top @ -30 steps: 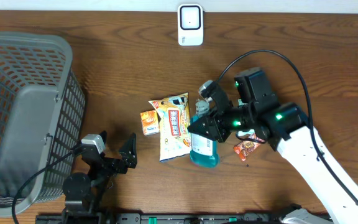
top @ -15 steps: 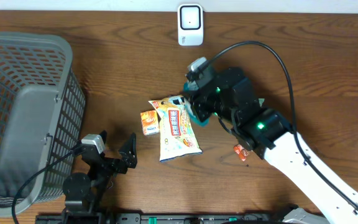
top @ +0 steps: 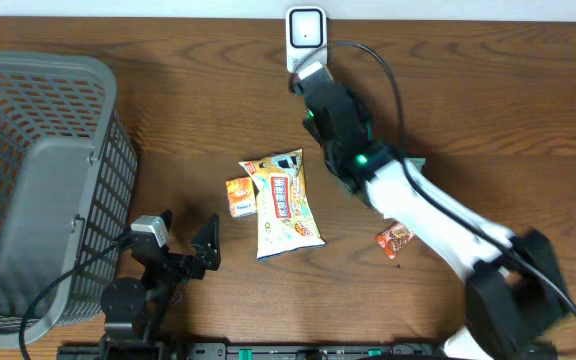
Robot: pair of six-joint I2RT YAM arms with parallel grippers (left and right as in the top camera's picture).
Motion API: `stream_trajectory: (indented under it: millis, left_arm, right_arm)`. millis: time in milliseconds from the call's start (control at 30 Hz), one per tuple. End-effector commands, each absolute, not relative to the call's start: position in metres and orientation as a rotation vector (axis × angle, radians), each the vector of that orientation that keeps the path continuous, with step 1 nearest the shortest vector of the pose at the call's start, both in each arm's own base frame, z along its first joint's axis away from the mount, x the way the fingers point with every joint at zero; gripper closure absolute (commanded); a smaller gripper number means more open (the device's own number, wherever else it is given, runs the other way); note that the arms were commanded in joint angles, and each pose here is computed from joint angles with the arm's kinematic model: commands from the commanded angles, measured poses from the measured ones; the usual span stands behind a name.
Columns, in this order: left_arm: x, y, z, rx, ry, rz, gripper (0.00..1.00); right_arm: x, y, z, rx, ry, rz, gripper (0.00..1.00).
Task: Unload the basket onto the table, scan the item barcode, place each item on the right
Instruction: 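Lift the bottle with the right gripper and carry it to the scanner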
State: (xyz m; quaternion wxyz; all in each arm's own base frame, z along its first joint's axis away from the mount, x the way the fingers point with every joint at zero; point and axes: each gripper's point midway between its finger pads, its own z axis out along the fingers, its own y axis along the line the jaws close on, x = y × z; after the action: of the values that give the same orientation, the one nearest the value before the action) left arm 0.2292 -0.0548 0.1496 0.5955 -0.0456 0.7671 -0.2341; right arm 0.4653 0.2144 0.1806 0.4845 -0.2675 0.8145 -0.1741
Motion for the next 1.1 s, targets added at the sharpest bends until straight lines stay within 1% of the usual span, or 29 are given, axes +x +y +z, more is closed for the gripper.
stream_trajectory:
  millis: [0,233,467,633,767,1067]
  left_arm:
    - [0.229,-0.054,0.141,-0.118,1.802,-0.544,0.02]
    - [0.229,-0.054,0.141,-0.118,1.802,-0.544,0.02]
    - [0.229,-0.054,0.141,-0.118,1.802,-0.544,0.02]
    - [0.229,-0.054,0.141,-0.118,1.802,-0.544,0.02]
    - [0.229,-0.054,0.141,-0.118,1.802,-0.544,0.02]
    - [0.229,-0.054,0.141,-0.118,1.802,-0.544,0.02]
  right_arm:
    - [0.507,0.204,0.211,-0.637,1.895,-0.704,0.99]
    - [0.582,0.237,0.215,-0.723,1.800,-0.871,0.99]
    - [0.636,0.261,0.209,-0.789,1.677,-1.052,0.99]
    - [0.654,0.258,0.209,-0.701,1.617,-1.052,0.99]
    - [0.662,0.248,0.202,-0.762,1.605,-1.096,0.99]
    - [0.663,0.235,0.201,-0.722,1.629,-1.128,0.99]
